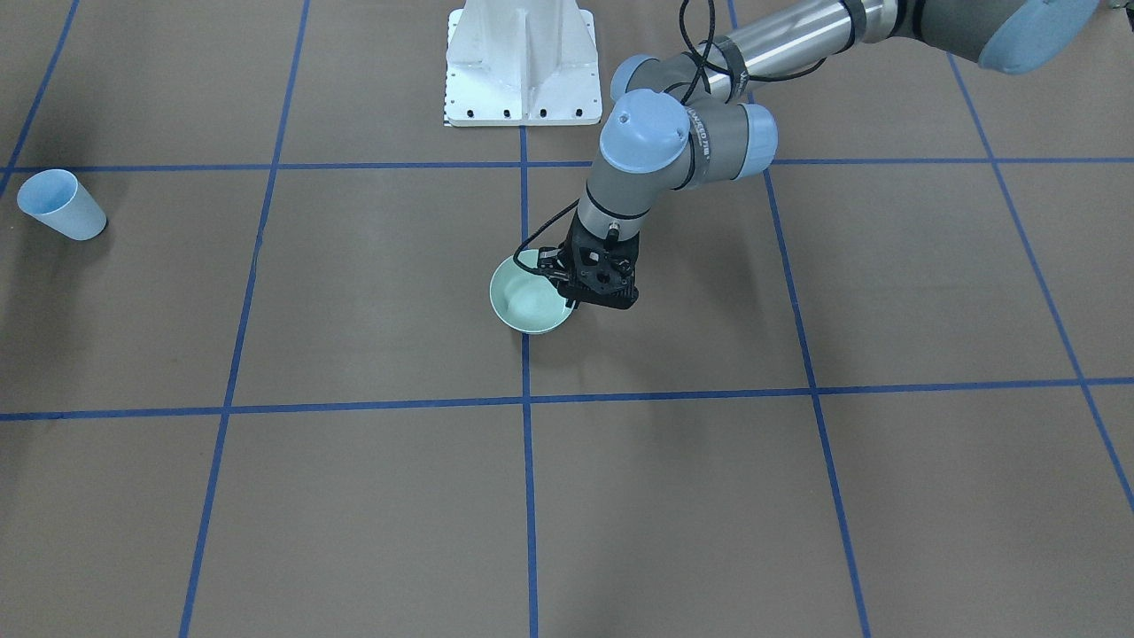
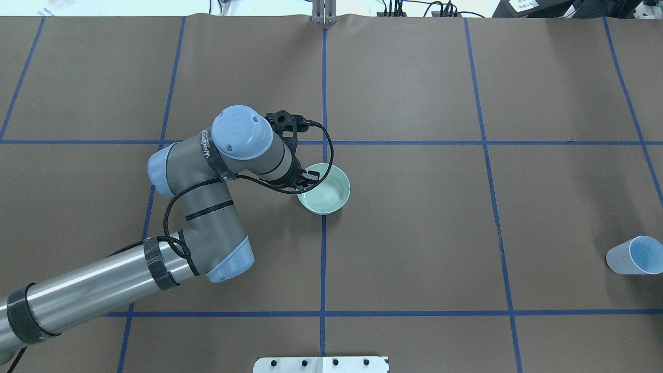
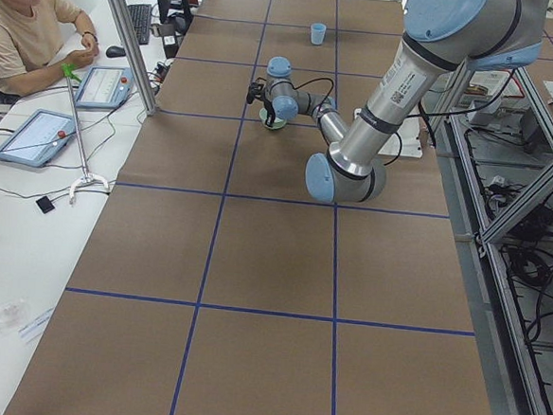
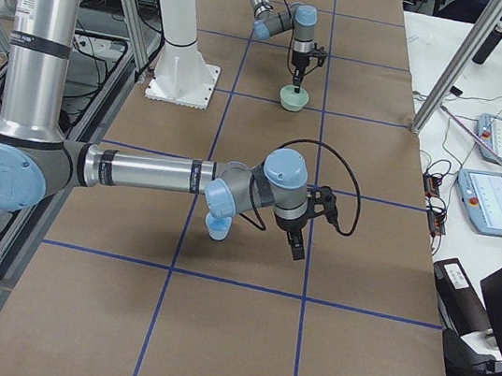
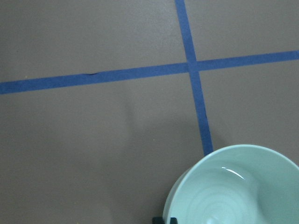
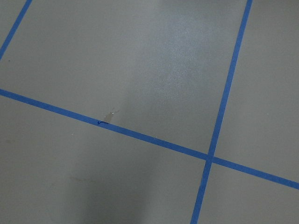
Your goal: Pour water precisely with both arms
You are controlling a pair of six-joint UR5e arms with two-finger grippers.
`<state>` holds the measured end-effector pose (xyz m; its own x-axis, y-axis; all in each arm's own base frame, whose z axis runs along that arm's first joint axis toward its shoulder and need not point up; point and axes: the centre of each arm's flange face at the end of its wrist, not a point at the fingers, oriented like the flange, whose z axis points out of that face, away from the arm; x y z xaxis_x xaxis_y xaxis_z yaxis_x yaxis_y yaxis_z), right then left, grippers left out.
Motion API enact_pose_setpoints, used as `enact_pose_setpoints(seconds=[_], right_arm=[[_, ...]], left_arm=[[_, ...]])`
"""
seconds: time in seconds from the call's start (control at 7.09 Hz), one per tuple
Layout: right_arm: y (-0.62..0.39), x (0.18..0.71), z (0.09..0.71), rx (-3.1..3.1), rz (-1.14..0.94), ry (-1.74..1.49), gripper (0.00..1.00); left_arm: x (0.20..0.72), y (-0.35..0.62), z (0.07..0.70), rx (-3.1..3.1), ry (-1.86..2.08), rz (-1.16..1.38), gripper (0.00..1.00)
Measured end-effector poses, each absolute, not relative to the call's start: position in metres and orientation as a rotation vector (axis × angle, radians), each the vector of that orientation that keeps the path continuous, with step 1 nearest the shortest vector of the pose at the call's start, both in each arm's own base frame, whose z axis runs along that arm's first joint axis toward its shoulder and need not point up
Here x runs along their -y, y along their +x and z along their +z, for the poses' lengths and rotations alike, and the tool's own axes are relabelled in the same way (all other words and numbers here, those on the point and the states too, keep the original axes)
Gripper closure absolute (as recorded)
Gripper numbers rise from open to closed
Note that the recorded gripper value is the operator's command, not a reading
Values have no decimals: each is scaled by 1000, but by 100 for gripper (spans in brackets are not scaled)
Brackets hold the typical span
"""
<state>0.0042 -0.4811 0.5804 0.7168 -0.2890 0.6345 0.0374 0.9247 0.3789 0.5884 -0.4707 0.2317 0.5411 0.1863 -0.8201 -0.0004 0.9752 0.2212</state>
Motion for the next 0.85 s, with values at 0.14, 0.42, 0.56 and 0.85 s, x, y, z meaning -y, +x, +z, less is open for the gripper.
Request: enact_pose_setpoints(seconds=[0.14, 0.42, 0.56, 0.85], right_arm=[[4, 483, 579, 754, -185, 357, 0], [3, 487, 573, 756, -189, 364, 0], [1, 491, 563, 760, -199, 380, 0], [-10, 500, 538, 775, -224, 415, 0]], left_arm=[[471, 590, 233, -997, 207, 113, 0], [483, 567, 218, -1023, 228, 104, 0], [501, 537, 207, -1039, 238, 84, 0], [527, 453, 206, -993, 259, 119, 0]])
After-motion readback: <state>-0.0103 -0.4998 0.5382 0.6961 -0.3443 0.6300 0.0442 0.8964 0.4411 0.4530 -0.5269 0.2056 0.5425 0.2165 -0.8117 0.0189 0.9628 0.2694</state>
